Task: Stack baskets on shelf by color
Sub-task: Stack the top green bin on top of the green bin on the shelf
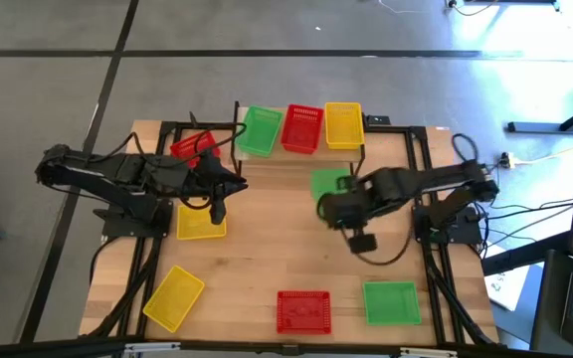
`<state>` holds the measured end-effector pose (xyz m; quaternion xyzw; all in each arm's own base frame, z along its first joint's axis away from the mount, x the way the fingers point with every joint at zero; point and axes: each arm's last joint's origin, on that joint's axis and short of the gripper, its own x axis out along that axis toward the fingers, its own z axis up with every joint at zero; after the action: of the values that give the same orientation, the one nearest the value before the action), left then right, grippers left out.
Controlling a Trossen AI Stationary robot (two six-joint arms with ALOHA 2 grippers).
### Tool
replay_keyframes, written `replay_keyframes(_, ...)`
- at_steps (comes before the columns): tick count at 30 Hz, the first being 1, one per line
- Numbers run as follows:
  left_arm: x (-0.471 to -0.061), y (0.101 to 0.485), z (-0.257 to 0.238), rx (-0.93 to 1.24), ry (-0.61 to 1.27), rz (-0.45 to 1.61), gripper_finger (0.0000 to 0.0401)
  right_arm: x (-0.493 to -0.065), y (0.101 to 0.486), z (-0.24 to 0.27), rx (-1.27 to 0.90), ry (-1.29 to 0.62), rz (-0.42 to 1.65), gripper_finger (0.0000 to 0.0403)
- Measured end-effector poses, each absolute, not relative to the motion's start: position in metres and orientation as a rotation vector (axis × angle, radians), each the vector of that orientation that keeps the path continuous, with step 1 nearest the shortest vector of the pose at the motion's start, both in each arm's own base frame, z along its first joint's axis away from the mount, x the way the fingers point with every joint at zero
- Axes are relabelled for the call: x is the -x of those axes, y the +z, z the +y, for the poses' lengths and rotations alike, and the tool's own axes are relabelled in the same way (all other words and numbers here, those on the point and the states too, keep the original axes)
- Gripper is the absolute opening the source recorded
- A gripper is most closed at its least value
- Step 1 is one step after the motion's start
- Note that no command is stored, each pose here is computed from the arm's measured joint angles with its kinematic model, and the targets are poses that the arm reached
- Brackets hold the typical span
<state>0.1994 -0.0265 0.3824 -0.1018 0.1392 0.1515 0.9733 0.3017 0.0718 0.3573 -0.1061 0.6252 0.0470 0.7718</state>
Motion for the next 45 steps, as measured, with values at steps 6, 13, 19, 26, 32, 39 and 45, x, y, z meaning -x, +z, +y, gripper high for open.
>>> replay_keyframes(6, -0.199, 0.382, -0.027, 0.190, 0.303, 0.283, 0.0060, -0.342, 0.319, 0.081, 0.331, 0.203, 1.364, 0.0000)
replay_keyframes(13, -0.199, 0.382, -0.028, 0.193, 0.279, 0.288, 0.0060, -0.386, 0.272, 0.087, 0.360, 0.284, 1.328, 0.0000)
replay_keyframes(19, -0.200, 0.382, -0.030, 0.204, 0.222, 0.299, 0.0060, -0.407, 0.233, 0.092, 0.377, 0.300, 1.367, 0.0000)
replay_keyframes(26, -0.200, 0.382, -0.030, 0.204, 0.220, 0.299, 0.0060, -0.418, 0.197, 0.092, 0.461, 0.277, 1.446, 0.0000)
replay_keyframes(32, -0.200, 0.382, -0.030, 0.204, 0.220, 0.299, 0.0060, -0.422, 0.183, 0.088, 0.413, 0.299, 1.481, 0.0025)
replay_keyframes(39, -0.200, 0.382, -0.030, 0.203, 0.220, 0.303, 0.0060, -0.427, 0.183, 0.083, 0.419, 0.331, 1.434, 0.0071)
replay_keyframes(45, -0.197, 0.375, -0.029, 0.188, 0.232, 0.375, 0.0060, -0.426, 0.193, 0.083, 0.420, 0.334, 1.459, 0.0086)
